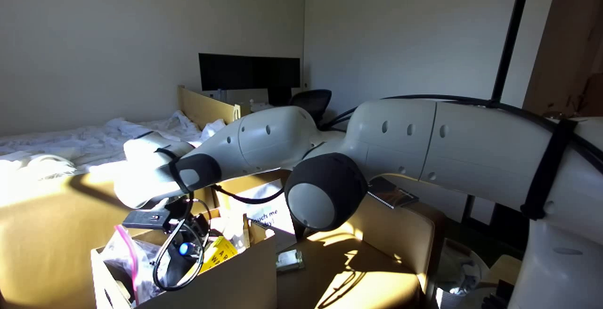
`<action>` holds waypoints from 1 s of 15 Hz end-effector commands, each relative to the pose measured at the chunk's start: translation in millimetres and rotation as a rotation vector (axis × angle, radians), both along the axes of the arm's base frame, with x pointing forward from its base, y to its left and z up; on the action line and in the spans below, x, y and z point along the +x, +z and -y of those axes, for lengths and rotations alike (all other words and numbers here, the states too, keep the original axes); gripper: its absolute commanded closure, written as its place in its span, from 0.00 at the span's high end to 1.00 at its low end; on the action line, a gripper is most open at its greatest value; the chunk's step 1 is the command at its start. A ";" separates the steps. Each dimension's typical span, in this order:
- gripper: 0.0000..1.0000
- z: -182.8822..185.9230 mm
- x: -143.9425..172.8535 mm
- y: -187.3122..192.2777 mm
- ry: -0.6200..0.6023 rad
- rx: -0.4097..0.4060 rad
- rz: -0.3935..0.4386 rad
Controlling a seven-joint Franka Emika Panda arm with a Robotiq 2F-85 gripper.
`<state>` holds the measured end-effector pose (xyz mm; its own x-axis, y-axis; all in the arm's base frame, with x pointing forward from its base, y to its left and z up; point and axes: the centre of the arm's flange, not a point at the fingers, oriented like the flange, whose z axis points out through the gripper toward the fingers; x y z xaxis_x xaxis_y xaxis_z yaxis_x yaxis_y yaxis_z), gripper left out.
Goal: Remove the water bottle from the box and put it on the armrest
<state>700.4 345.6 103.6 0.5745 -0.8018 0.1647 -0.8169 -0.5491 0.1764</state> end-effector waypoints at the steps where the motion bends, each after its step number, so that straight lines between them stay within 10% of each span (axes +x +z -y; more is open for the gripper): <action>1: 1.00 -3.4 -8.1 -15.2 0.021 0.061 0.061; 4: 1.00 -5.7 -8.1 -23.9 0.039 0.104 0.058; 5: 0.75 -6.2 -9.9 -25.6 0.046 0.126 0.054; 15: 0.15 -17.0 -14.9 -3.3 0.082 0.164 0.062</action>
